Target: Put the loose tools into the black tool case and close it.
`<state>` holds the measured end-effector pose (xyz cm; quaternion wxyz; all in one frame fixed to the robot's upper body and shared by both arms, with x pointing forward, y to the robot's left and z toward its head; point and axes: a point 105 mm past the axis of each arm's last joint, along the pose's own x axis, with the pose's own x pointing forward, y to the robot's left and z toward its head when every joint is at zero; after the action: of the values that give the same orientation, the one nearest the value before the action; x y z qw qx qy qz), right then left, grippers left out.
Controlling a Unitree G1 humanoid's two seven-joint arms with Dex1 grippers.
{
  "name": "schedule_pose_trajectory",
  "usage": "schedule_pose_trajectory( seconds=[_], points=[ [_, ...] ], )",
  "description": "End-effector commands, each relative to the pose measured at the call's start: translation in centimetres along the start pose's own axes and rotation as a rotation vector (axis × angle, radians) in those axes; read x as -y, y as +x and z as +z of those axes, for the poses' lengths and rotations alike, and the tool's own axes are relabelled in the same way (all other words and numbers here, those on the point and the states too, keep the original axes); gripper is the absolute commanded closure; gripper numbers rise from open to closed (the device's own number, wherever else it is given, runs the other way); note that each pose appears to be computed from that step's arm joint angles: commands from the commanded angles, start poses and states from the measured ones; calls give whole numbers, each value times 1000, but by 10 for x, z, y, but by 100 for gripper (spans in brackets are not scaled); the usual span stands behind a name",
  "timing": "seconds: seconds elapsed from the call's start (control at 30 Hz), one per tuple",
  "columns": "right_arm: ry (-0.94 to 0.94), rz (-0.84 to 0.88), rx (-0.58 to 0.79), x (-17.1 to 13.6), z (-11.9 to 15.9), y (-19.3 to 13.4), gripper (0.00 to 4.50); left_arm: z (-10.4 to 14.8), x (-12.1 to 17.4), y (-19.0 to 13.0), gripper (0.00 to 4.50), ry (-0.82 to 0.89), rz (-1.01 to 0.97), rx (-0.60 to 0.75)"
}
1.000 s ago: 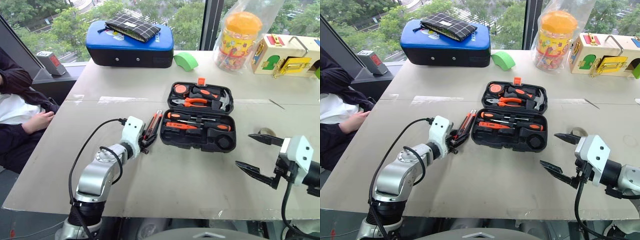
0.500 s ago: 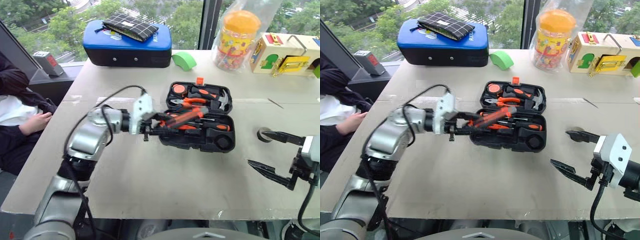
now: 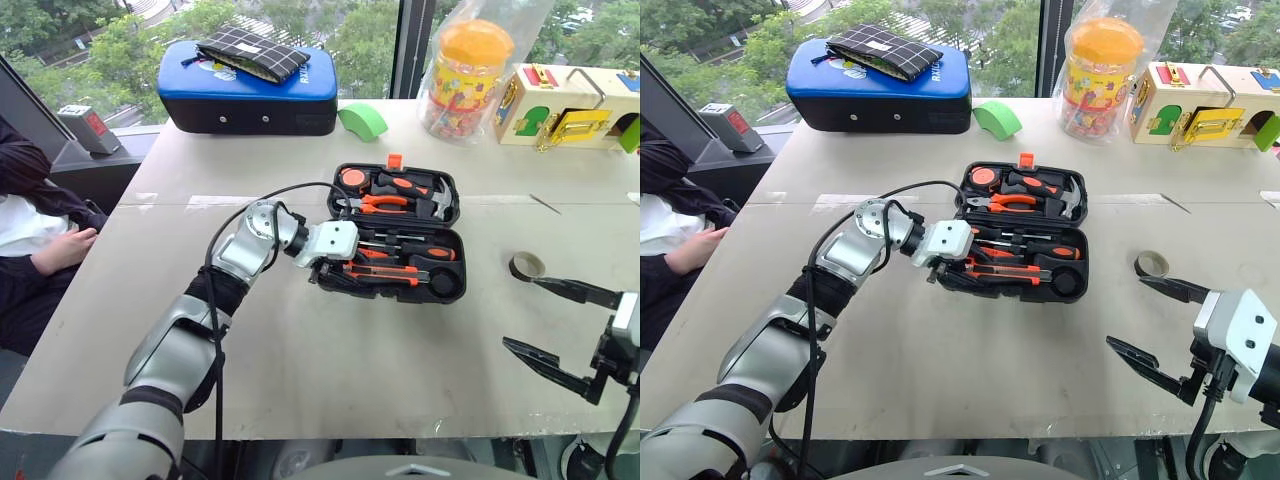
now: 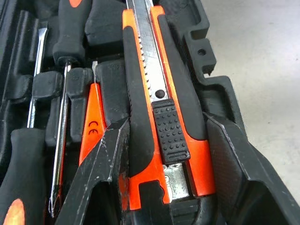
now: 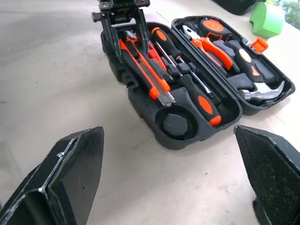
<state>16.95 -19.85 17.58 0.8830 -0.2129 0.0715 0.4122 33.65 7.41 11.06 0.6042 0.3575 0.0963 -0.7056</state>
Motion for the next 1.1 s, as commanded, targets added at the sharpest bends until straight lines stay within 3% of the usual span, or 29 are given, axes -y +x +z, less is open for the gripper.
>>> schedule_pose_trajectory(
  seconds=[0.03,0.23,0.27,0.33,0.47,0.57,0.77,0.97,1.1],
  points=[
    [-38,-29,10,0,7,-3,0,-2,4,-7,282,-8,-38,-6],
    [-39,-28,9,2,7,-2,0,-5,7,-9,282,-35,-47,2],
    [-40,-27,8,2,7,-2,0,-4,5,-12,174,-33,-36,6],
    [-41,-27,7,3,6,-2,0,6,-4,-20,85,-70,20,78],
    [-43,-27,9,4,6,0,0,18,-10,-37,67,-210,54,210],
    [-44,-29,12,5,5,3,0,21,-8,-40,167,-323,59,277],
    [-45,-36,19,6,5,7,0,4,6,-18,444,-369,115,201],
    [-29,-37,12,6,3,9,0,-19,11,12,448,-384,185,12],
    [-3,-27,15,2,3,11,0,-22,11,24,448,-539,196,17]
  ],
)
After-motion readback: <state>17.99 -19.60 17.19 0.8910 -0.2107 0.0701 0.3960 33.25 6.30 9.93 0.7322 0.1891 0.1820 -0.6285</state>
